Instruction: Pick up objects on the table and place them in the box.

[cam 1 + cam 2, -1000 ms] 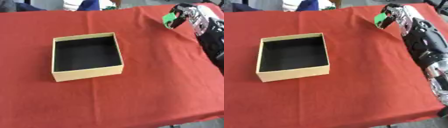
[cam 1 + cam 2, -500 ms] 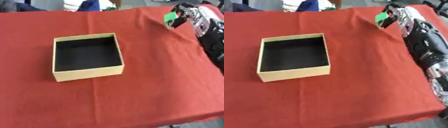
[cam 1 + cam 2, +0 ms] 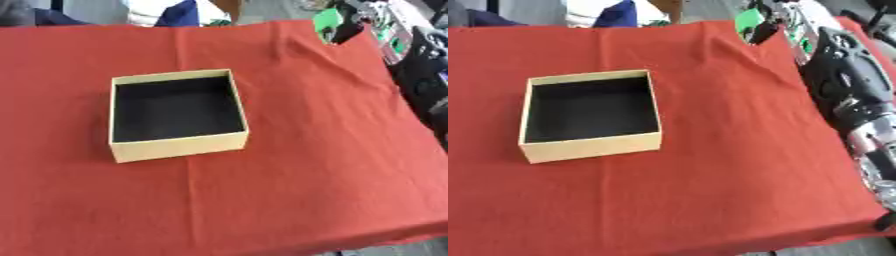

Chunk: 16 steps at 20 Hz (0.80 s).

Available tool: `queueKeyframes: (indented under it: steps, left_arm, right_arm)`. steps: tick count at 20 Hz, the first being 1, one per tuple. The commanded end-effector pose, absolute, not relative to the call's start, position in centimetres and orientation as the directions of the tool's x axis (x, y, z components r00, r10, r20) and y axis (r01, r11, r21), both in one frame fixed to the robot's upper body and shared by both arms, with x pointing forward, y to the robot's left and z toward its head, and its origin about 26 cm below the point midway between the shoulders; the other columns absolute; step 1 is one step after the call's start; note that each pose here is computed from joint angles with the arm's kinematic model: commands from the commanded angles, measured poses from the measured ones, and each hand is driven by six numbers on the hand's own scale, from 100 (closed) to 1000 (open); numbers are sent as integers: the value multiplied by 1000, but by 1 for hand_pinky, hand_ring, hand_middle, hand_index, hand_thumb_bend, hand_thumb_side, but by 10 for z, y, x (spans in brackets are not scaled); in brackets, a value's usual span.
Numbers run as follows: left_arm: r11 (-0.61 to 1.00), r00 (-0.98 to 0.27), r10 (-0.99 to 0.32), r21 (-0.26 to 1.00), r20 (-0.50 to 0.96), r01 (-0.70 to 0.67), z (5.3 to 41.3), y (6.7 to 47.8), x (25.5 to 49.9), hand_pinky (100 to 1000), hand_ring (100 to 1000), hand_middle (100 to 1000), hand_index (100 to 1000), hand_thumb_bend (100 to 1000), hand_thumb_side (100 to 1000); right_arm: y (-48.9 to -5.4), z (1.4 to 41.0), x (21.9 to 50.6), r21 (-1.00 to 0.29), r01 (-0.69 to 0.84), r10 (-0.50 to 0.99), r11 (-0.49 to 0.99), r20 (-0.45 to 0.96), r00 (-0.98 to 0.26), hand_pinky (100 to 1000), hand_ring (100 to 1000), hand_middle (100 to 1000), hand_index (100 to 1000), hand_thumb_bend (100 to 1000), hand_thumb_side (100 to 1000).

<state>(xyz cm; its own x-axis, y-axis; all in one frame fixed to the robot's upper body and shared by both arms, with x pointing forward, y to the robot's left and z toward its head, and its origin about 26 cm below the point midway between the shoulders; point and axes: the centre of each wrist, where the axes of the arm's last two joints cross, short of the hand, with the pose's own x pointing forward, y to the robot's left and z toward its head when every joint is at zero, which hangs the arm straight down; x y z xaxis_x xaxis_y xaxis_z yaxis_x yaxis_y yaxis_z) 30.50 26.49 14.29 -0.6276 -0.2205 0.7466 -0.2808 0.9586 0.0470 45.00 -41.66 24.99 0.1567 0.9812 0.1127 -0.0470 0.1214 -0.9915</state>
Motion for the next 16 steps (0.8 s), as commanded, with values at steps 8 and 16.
queueKeyframes:
  steps: [8,16]
  left_arm:
    - [956,-639,-236,55,732,-290,148,267,303,638,828,632,700,100,110]
    - [953,-632,-240,56,737,-296,146,269,303,637,829,631,699,100,110]
  right_arm:
    - [-328,291,443,-999,-34,967,-28,-18,-254,698,648,406,610,100,123]
    - [-260,302,414,-992,-48,845,-113,-71,-531,699,648,408,611,100,129]
